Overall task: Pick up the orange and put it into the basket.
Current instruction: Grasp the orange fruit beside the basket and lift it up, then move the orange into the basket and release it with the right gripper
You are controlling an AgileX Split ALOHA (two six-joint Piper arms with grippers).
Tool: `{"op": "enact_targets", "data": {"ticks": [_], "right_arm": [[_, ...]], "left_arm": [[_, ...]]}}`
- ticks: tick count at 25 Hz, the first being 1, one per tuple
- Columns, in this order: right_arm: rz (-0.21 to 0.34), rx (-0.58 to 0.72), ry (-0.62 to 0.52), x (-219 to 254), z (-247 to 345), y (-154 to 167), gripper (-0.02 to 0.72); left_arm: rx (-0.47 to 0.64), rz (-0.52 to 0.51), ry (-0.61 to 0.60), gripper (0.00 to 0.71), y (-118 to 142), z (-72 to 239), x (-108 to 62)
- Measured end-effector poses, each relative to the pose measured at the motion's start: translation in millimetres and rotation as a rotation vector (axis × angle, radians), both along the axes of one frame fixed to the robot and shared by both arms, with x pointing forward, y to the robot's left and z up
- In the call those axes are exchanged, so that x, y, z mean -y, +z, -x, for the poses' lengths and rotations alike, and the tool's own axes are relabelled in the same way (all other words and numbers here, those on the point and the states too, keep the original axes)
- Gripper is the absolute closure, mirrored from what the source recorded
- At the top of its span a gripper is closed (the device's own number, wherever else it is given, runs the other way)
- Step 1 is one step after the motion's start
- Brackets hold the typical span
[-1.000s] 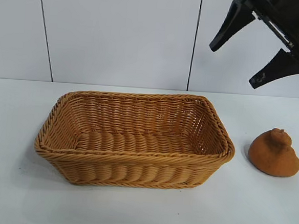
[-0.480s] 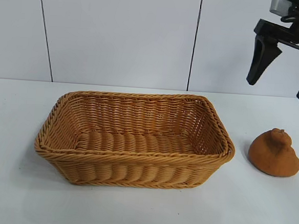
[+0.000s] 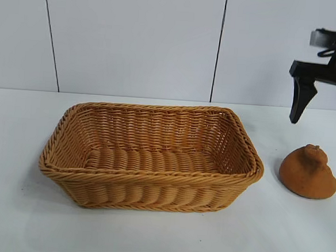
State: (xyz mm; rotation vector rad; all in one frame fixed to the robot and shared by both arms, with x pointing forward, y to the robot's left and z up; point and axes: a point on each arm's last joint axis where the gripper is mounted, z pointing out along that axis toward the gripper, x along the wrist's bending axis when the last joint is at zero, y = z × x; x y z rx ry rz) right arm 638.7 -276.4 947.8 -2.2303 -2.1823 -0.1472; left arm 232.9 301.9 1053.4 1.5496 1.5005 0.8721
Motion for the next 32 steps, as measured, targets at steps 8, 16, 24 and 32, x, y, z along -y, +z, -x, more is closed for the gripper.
{"op": "enact_targets", "data": {"ticks": [8,16,24,32], "right_arm": [[0.005,-0.083,0.000,0.0,-4.0,-38.1,0.226],[0.006,-0.057,0.002,0.3,-1.8,-21.9,0.680],[0.002,0.092,0.009,-0.3,10.7,45.6,0.680],[-0.003,0.242,0.011,0.6,32.5,107.2,0.680]], "left_arm": [[0.000,0.000,0.000,0.067,0.0,0.0,0.0],[0.000,0.000,0.000,0.067,0.0,0.0,0.0],[0.000,0.000,0.000,0.067,0.0,0.0,0.0],[0.000,0.000,0.000,0.067,0.0,0.0,0.0]]}}
